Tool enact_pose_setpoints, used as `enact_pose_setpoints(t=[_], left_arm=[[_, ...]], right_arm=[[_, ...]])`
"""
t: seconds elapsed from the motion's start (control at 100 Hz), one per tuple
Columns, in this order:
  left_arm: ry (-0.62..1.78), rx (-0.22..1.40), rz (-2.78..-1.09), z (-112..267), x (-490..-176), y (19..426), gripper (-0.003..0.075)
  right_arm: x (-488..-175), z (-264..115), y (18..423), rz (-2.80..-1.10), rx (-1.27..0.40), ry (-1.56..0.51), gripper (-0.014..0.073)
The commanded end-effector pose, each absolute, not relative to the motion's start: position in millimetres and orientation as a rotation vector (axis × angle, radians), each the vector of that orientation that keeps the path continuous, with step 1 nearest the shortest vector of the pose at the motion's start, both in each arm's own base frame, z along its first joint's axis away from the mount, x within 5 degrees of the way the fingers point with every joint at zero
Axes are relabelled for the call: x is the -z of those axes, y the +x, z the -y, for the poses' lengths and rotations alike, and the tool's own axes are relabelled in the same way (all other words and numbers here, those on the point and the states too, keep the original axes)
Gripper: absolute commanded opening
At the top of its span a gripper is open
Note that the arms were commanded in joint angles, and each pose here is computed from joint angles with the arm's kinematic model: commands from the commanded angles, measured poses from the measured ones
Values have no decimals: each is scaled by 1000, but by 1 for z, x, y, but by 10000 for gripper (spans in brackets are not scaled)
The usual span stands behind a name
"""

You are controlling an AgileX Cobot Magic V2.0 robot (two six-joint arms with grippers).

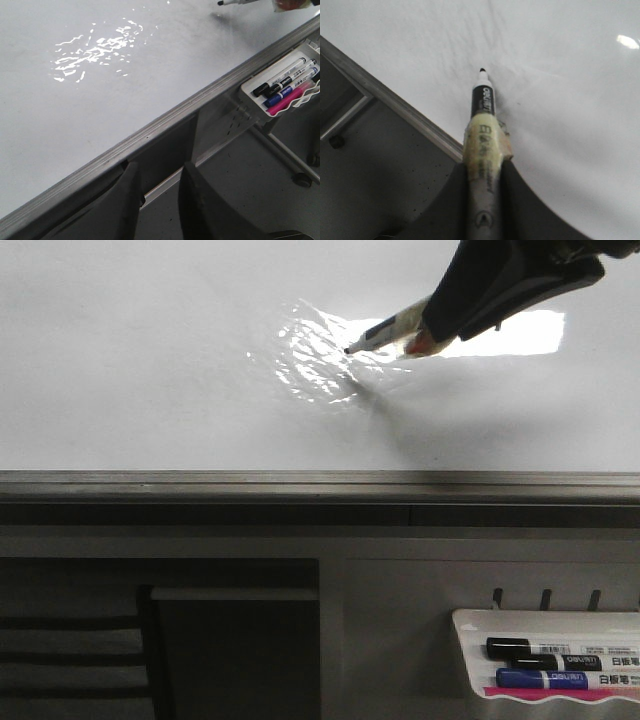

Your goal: Write number 7 on whiteboard

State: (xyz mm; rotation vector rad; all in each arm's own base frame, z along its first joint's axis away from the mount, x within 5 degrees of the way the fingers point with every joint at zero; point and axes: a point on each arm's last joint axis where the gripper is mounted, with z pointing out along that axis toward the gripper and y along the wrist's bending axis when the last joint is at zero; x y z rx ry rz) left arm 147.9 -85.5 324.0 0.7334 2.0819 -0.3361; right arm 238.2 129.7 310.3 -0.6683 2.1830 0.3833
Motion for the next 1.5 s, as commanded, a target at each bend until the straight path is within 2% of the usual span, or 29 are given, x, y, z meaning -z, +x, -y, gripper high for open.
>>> enact_pose_setpoints(t=[0.0, 0.24, 0.48, 0.79, 1.13, 1.34, 1.41, 1.49], left_arm=[[667, 359, -2004, 86, -338, 151, 165], [667, 359, -2004, 86, -338, 151, 165], [667, 359, -2004, 86, -338, 151, 165], [661, 358, -1995, 86, -339, 151, 165], [658, 358, -1990, 86, -340, 152, 165], [661, 361, -1995, 86, -339, 151, 165], [672, 376, -1998, 87, -341, 150, 165], [759, 384, -1986, 92, -344, 146, 165]], right_arm=[[-328, -132, 246, -2077, -387, -609, -46], [-324, -118, 254, -2116, -351, -564, -46], [-317, -84, 256, -2254, -284, -509, -46], [-317, -84, 255, -2265, -289, -512, -46], [-296, -117, 239, -2370, -362, -740, -46], [-311, -123, 232, -2308, -369, -795, -46], [-322, -125, 221, -2258, -361, -909, -46], [-334, -131, 201, -2173, -343, -1141, -46]])
